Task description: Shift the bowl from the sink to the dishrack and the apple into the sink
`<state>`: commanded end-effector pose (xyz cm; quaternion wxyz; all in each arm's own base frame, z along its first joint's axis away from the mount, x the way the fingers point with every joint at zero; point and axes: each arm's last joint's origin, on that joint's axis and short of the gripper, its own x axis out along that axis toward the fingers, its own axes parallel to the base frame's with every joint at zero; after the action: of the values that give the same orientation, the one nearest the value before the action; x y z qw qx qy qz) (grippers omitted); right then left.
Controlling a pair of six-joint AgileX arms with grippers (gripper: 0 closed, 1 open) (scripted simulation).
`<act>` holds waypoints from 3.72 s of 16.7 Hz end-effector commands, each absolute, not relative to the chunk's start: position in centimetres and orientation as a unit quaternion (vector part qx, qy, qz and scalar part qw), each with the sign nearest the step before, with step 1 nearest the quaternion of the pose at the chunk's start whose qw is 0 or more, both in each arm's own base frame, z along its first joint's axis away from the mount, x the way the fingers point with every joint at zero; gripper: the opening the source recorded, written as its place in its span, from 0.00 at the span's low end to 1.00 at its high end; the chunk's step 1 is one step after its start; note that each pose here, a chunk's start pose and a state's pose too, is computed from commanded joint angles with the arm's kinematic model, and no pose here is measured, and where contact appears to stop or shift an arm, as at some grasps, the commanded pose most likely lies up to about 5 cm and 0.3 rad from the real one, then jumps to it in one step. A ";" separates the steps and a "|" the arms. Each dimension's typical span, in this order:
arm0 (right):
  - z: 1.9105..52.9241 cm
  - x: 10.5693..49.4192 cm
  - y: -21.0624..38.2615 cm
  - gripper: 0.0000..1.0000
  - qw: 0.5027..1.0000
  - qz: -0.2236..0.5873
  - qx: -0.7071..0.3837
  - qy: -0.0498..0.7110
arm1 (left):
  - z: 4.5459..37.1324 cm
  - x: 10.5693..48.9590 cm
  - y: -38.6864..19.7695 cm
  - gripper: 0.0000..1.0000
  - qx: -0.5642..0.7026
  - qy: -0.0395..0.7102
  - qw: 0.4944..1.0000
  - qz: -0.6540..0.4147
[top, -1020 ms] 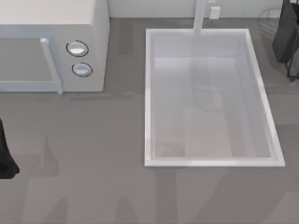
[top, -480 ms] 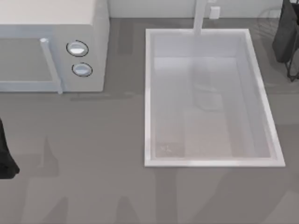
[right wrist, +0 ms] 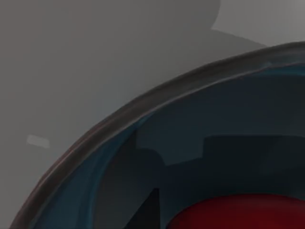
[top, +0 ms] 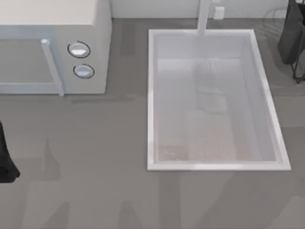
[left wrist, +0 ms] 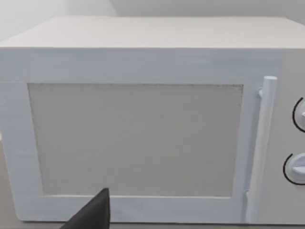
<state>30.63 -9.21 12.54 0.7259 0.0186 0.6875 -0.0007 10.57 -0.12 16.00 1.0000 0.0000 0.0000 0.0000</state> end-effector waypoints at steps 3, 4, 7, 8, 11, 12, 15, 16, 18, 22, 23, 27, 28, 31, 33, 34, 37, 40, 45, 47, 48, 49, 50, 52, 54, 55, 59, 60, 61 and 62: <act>13.7 31.0 -9.3 0.00 0.729 -0.001 0.017 0.685 | 16.0 10.6 -0.1 1.00 0.000 0.000 1.000 0.000; 14.6 31.1 -9.4 0.00 0.729 -0.001 0.017 0.684 | 16.0 10.6 -0.1 1.00 0.000 0.000 1.000 0.000; 17.8 31.1 -9.4 0.00 0.721 0.001 0.021 0.693 | 16.0 10.6 -0.1 1.00 0.000 0.000 1.000 0.000; 18.9 31.0 -9.4 0.00 0.718 0.001 0.022 0.695 | 16.0 10.6 -0.1 1.00 0.000 0.000 1.000 0.000; 22.0 30.7 -9.2 0.00 0.724 0.000 0.019 0.690 | 16.0 10.6 -0.1 1.00 0.000 0.000 1.000 0.000; 22.5 30.6 -9.2 0.00 0.726 -0.001 0.019 0.688 | 16.0 10.6 -0.1 1.00 0.000 0.000 1.000 0.000; 22.5 30.6 -9.2 0.00 0.726 -0.001 0.019 0.688 | 16.0 10.6 -0.1 1.00 0.000 0.000 1.000 0.000; 22.4 30.7 -9.2 0.00 0.725 0.000 0.019 0.689 | 16.0 10.6 -0.1 1.00 0.000 0.000 1.000 0.000; 22.3 30.8 -9.0 0.00 0.727 -0.001 0.016 0.687 | 16.0 10.6 -0.1 1.00 0.000 0.000 1.000 0.000; 21.4 32.3 -7.2 0.00 0.754 -0.009 -0.028 0.656 | 16.0 10.6 -0.1 1.00 0.000 0.000 1.000 0.000; 21.1 32.9 -6.4 0.00 0.766 -0.013 -0.045 0.641 | 16.0 10.6 -0.1 1.00 0.000 0.000 1.000 0.000; 19.5 35.2 -1.8 0.00 0.827 -0.028 -0.116 0.550 | 16.0 10.6 -0.1 1.00 0.000 0.000 1.000 0.000; 19.1 35.6 -0.3 0.00 0.844 -0.031 -0.132 0.519 | 16.0 10.6 -0.1 1.00 0.000 0.000 1.000 0.000; 18.2 36.2 4.5 0.00 0.896 -0.037 -0.163 0.412 | 16.0 10.6 -0.1 1.00 0.000 0.000 1.000 0.000; 18.0 35.7 7.8 0.00 0.928 -0.038 -0.166 0.332 | 16.0 10.6 -0.1 1.00 0.000 0.000 1.000 0.000; 18.0 35.2 9.4 0.00 0.942 -0.037 -0.161 0.291 | 16.0 10.6 -0.1 1.00 0.000 0.000 1.000 0.000; 18.7 33.1 13.5 0.00 0.977 -0.030 -0.124 0.172 | 16.0 10.6 -0.1 1.00 0.000 0.000 1.000 0.000; 19.7 30.3 16.4 0.00 0.994 -0.020 -0.068 0.077 | 16.0 10.6 -0.1 1.00 0.000 0.000 1.000 0.000; 20.8 27.2 18.3 0.00 1.000 -0.006 -0.003 0.003 | 16.0 10.6 -0.1 1.00 0.000 0.000 1.000 0.000; 20.9 27.0 18.4 0.00 1.000 -0.005 0.000 0.000 | 16.0 10.6 -0.1 1.00 0.000 0.000 1.000 0.000; 20.9 27.0 18.4 0.00 1.000 -0.005 0.000 0.000 | 16.0 10.6 -0.1 1.00 0.000 0.000 1.000 0.000; 20.9 27.0 18.4 0.00 1.000 -0.005 0.000 0.000 | 16.0 10.6 -0.1 1.00 0.000 0.000 1.000 0.000; 20.9 27.2 18.3 0.00 1.000 -0.006 0.000 0.001 | 16.0 10.6 -0.1 1.00 0.000 0.000 1.000 0.000; 20.5 27.3 18.4 0.00 1.000 -0.005 -0.001 0.002 | 16.0 10.6 -0.1 1.00 0.000 0.000 1.000 0.000; 19.2 27.6 18.8 0.00 1.000 -0.005 -0.002 0.003 | 16.0 10.6 -0.1 1.00 0.000 0.000 1.000 0.000; 18.1 27.8 19.0 0.00 1.000 -0.005 -0.003 0.005 | 16.0 10.6 -0.1 1.00 0.000 0.000 1.000 0.000; 12.9 28.2 19.5 0.00 1.000 -0.006 0.001 -0.001 | 16.0 10.6 -0.1 1.00 0.000 0.000 1.000 0.000; 11.6 28.1 19.4 0.00 1.000 -0.006 0.003 -0.004 | 16.0 10.6 -0.1 1.00 0.000 0.000 1.000 0.000; 10.4 28.0 19.3 0.00 1.000 -0.005 0.005 -0.006 | 16.0 10.6 -0.1 1.00 0.000 0.000 1.000 0.000; 9.2 27.8 19.1 0.00 1.000 -0.005 0.005 -0.006 | 16.0 10.6 -0.1 1.00 0.000 0.000 1.000 0.000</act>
<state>27.81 19.10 9.19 1.0000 0.0049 -0.0064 -0.0053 10.57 -0.12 16.00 1.0000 0.0000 0.0000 0.0000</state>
